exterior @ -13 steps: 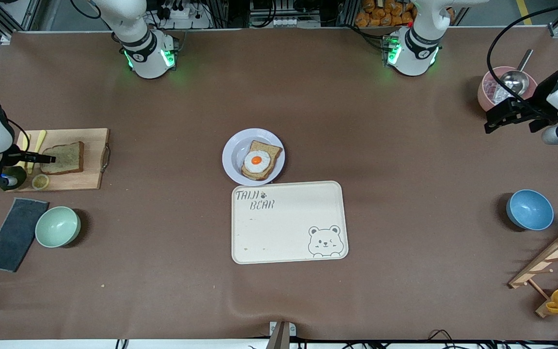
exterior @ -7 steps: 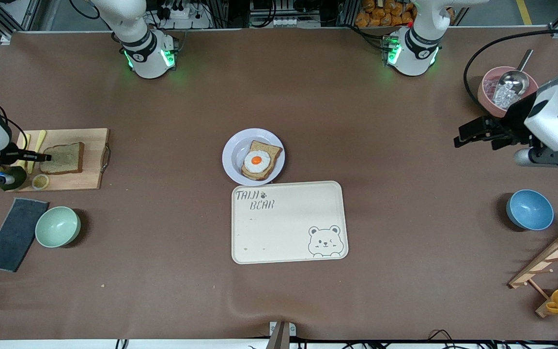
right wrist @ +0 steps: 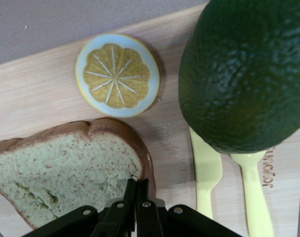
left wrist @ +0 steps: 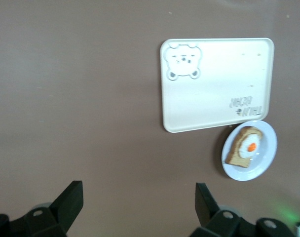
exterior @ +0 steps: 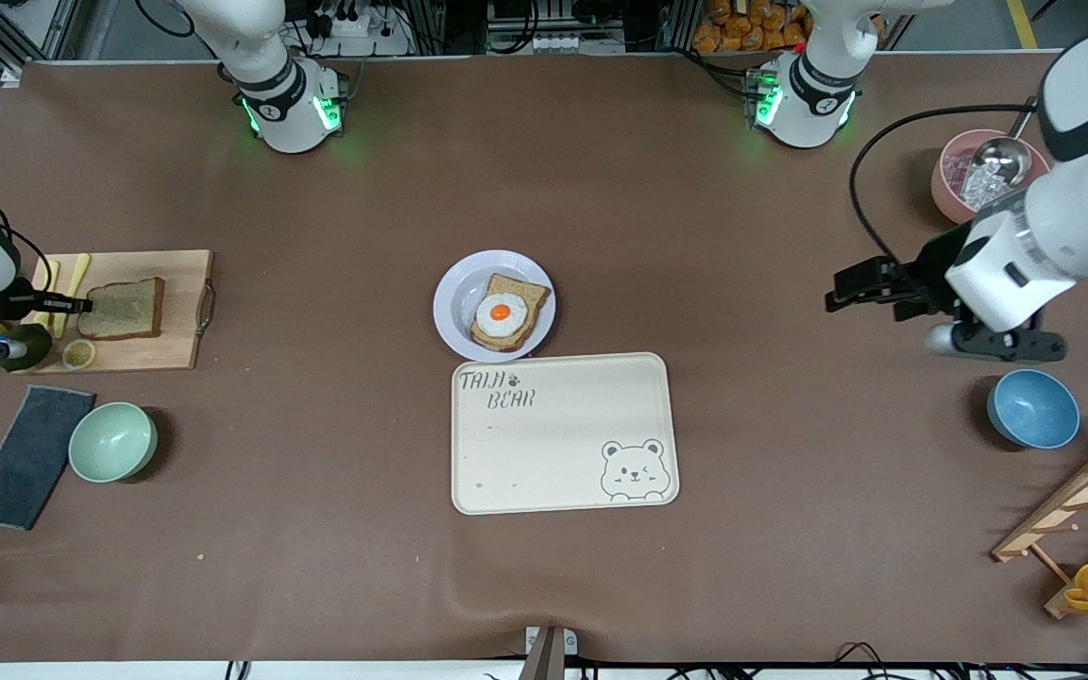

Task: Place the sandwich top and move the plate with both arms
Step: 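Grasp the bread slice with the right gripper while the left gripper advances, then lift the bread slice with the right gripper while the left gripper hovers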

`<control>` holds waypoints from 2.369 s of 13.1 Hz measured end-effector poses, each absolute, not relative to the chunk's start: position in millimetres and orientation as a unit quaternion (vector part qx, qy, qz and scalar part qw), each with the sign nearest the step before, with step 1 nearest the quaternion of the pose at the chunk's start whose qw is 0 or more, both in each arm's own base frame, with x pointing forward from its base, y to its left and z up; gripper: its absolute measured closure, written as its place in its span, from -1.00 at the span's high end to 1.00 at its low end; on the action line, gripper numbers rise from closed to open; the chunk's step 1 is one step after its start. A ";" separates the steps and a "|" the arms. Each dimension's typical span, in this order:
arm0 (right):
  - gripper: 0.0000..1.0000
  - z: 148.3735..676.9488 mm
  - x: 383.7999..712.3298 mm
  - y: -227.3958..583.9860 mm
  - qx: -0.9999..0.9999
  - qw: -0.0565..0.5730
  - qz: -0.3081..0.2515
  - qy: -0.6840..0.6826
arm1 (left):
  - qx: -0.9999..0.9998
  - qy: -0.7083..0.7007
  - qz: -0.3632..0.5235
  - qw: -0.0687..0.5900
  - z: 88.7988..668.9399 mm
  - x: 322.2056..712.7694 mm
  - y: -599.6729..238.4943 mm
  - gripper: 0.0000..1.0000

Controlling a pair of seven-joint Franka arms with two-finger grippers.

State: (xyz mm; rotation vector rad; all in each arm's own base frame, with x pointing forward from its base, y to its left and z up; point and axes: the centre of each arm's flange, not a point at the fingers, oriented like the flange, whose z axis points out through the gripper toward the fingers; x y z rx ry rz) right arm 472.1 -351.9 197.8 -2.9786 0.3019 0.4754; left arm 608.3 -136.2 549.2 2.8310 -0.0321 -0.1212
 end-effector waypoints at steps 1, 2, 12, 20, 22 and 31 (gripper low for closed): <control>-0.94 198.1 472.2 -351.9 -0.981 0.055 0.156 0.099 | 0.985 -0.004 -0.045 0.168 533.4 610.8 -140.1 1.00; -0.94 198.9 472.4 -351.8 -0.981 0.055 0.156 0.098 | 0.982 0.005 -0.049 0.184 517.1 611.9 -143.6 1.00; -0.94 284.8 492.7 -327.7 -0.985 0.054 0.148 0.076 | 0.950 0.080 -0.089 0.289 358.2 553.4 -232.9 1.00; -0.94 375.4 517.6 -292.0 -0.988 0.064 0.142 0.005 | 0.928 0.114 -0.085 0.344 323.0 533.0 -232.7 1.00; -0.94 395.8 536.9 -260.8 -0.988 0.082 0.132 -0.018 | 0.927 0.115 -0.077 0.347 335.2 535.9 -223.7 1.00; -0.94 422.7 597.6 -33.9 -0.963 0.158 0.098 -0.196 | 0.924 0.090 -0.068 0.366 388.6 535.5 -197.2 1.00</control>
